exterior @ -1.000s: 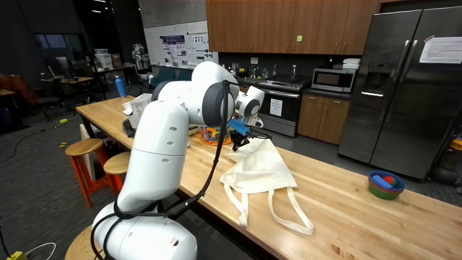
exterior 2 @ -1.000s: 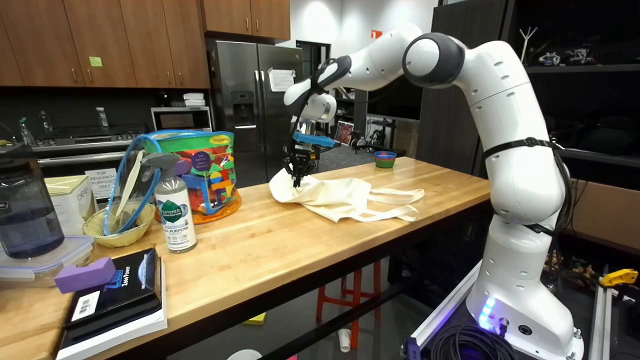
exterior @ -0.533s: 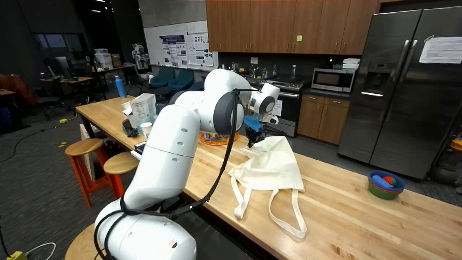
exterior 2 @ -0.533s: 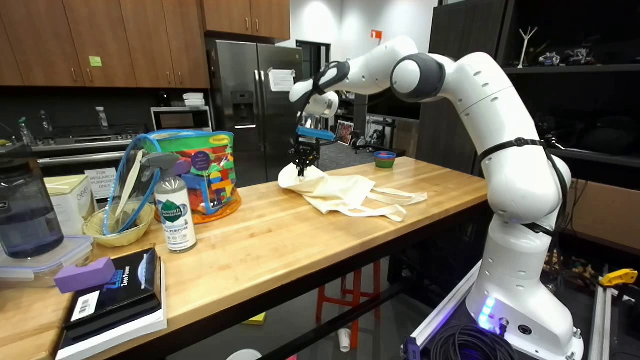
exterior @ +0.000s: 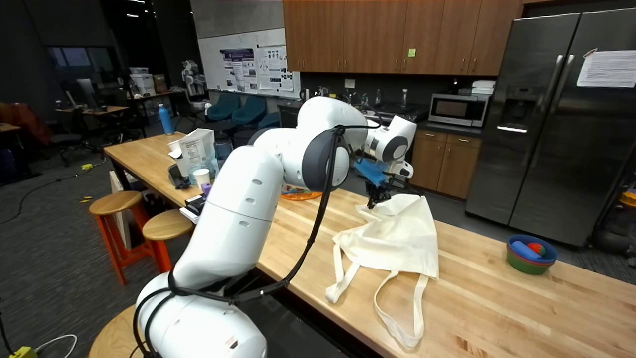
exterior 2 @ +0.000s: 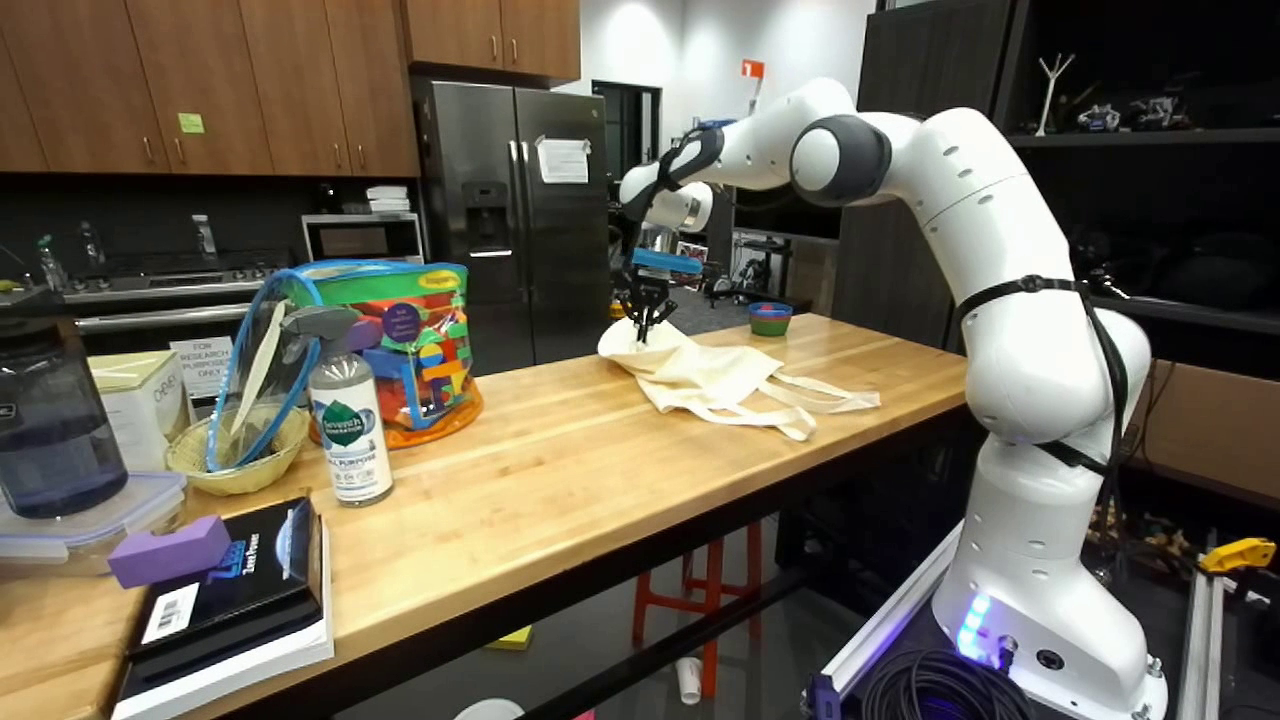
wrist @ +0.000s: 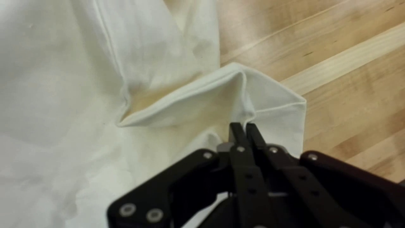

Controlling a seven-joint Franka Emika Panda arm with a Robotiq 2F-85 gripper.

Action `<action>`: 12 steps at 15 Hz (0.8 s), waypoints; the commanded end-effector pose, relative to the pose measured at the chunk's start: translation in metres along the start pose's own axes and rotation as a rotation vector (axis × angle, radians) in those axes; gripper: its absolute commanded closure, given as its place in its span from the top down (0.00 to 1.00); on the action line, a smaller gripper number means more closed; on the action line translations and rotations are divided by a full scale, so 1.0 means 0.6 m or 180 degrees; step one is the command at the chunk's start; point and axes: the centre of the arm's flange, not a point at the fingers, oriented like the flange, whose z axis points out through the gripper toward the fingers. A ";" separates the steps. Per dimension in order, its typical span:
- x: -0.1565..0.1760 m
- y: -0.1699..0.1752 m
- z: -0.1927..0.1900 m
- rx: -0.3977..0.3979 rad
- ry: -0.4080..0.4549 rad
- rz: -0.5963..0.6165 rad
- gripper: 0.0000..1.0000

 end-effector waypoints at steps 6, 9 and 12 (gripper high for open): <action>-0.046 0.222 -0.026 0.0184 0.0163 0.0754 0.01; -0.079 0.275 -0.019 0.0227 0.0210 0.0912 0.01; -0.126 0.289 -0.006 0.0240 0.0188 0.0889 0.01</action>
